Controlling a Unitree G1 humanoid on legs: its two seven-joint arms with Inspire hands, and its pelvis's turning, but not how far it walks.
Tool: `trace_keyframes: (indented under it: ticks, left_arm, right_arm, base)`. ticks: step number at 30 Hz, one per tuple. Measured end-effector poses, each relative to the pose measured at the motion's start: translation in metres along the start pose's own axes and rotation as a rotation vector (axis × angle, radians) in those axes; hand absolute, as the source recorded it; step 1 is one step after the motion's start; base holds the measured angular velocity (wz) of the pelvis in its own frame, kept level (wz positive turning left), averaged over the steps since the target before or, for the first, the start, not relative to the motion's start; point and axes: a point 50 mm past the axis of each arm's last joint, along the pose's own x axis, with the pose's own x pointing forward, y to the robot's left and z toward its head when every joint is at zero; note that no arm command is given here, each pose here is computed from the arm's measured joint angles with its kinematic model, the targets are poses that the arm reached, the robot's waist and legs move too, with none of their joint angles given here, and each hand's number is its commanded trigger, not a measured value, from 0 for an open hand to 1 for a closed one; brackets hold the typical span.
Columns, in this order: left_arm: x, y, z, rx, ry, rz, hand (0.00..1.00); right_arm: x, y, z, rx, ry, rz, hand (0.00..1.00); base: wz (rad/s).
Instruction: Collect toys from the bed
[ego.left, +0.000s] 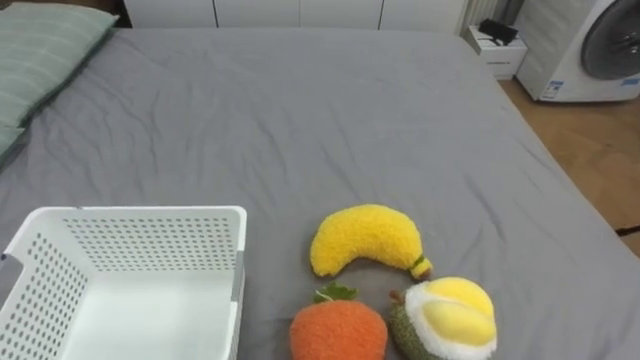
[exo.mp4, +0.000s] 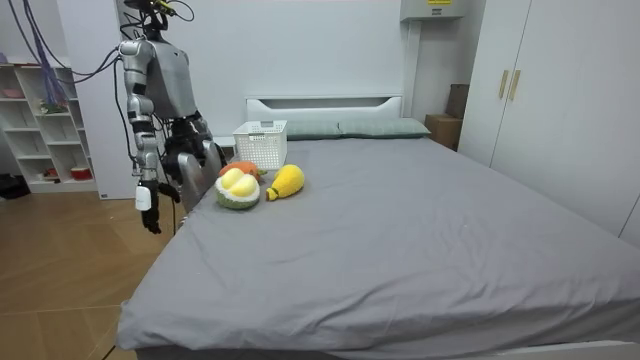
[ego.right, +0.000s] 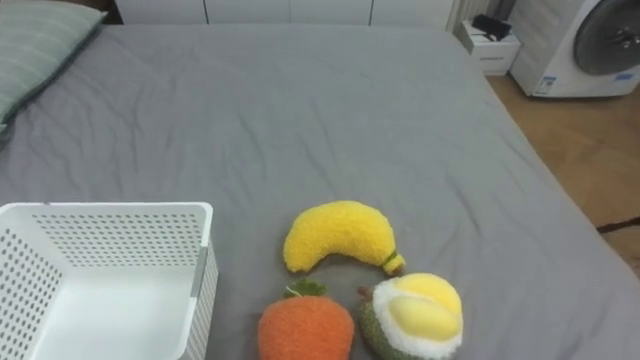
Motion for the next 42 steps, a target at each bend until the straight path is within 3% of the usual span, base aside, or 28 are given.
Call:
trace_keyframes:
  ticks: [5, 9, 15, 18, 25, 35, 42]
  left_arm:
    - [0.001, 0.010, -0.002, 0.002, 0.006, 0.024, 0.00]
    - [0.001, 0.009, -0.001, 0.008, 0.000, 0.023, 0.00]
    - [0.001, 0.008, 0.005, 0.004, -0.028, 0.022, 0.00]
    - [0.001, 0.005, 0.007, 0.030, -0.045, 0.015, 0.00]
    - [0.000, 0.000, 0.009, 0.035, -0.068, 0.000, 0.00]
    - [0.000, 0.000, 0.007, 0.045, -0.082, -0.007, 0.00]
    - [0.000, -0.002, 0.013, 0.046, -0.098, -0.014, 0.00]
  right_arm:
    - [-0.015, -0.022, 0.079, 0.106, -0.293, -0.109, 0.00]
    - [-0.067, -0.016, 0.160, 0.121, -0.720, -0.126, 0.00]
    - [-0.150, 0.003, 0.215, 0.106, -1.177, -0.082, 0.00]
    - [-0.165, 0.015, 0.221, 0.068, -1.257, -0.047, 0.00]
    - [-0.178, 0.053, 0.216, -0.143, -1.318, 0.121, 0.00]
    - [-0.181, 0.078, 0.208, -0.423, -1.348, 0.168, 0.00]
    - [-0.162, 0.095, 0.193, -0.689, -1.237, 0.205, 0.00]
  base:
    - [-0.11]
    - [-0.20]
    - [0.00]
    - [0.00]
    - [0.02]
    - [0.05]
    - [0.02]
